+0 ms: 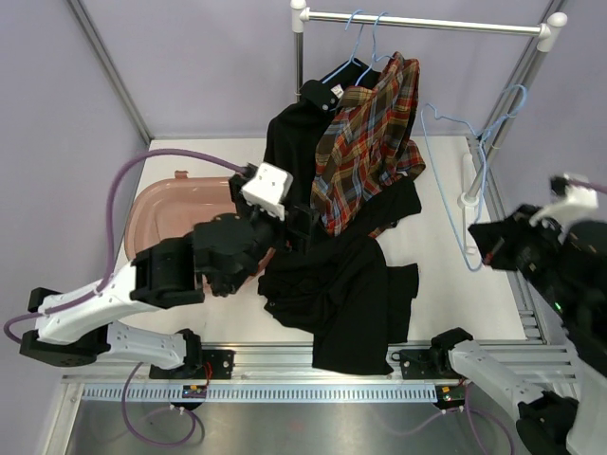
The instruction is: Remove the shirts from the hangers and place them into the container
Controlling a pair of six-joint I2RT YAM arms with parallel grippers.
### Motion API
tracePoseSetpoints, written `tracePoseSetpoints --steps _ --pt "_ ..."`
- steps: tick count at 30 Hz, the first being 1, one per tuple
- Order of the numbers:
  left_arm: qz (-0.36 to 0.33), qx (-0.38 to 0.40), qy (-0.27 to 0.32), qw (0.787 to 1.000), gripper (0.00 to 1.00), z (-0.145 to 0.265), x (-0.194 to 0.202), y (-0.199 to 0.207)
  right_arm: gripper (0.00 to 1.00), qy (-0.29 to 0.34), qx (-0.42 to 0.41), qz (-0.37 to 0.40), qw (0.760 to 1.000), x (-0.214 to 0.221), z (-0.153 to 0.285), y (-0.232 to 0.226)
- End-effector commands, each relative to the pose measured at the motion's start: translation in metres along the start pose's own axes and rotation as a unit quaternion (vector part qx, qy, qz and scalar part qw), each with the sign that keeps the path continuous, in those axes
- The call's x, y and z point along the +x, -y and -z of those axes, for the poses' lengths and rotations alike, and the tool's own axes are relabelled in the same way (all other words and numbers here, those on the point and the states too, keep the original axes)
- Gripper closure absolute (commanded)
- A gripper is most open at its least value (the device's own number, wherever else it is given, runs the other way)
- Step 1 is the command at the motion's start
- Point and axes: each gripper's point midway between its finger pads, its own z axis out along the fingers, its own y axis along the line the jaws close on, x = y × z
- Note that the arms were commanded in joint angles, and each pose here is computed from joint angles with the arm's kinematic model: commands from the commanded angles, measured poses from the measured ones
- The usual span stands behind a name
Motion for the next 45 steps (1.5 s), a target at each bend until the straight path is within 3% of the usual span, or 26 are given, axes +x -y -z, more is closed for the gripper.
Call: tracePoseSetpoints --steps 1,11,18,33,44,45 --pt "0.016 -0.035 0.003 0.999 0.09 0.001 0.006 -0.014 1.0 0.006 0.082 0.014 0.996 -0.02 -0.048 0.014" --pt "0.06 -0.034 0.007 0.998 0.1 0.014 0.033 -0.037 1.0 0.028 0.142 0.051 0.988 -0.084 -0.134 -0.003" --pt "0.065 -0.022 0.007 0.998 0.09 0.019 0.043 -0.04 1.0 0.04 0.147 0.054 0.987 -0.108 -0.157 -0.009" --pt "0.052 -0.016 0.002 0.999 0.08 0.013 0.053 -0.033 1.0 0.023 0.178 0.033 0.983 -0.122 -0.195 0.043" --pt "0.051 -0.033 -0.004 0.998 0.05 0.012 0.055 -0.04 1.0 0.0 0.184 0.021 0.983 -0.096 -0.213 0.06" --pt "0.047 -0.035 -0.006 0.998 0.04 0.012 0.056 -0.04 0.96 -0.006 0.183 0.018 0.983 -0.09 -0.214 0.061"
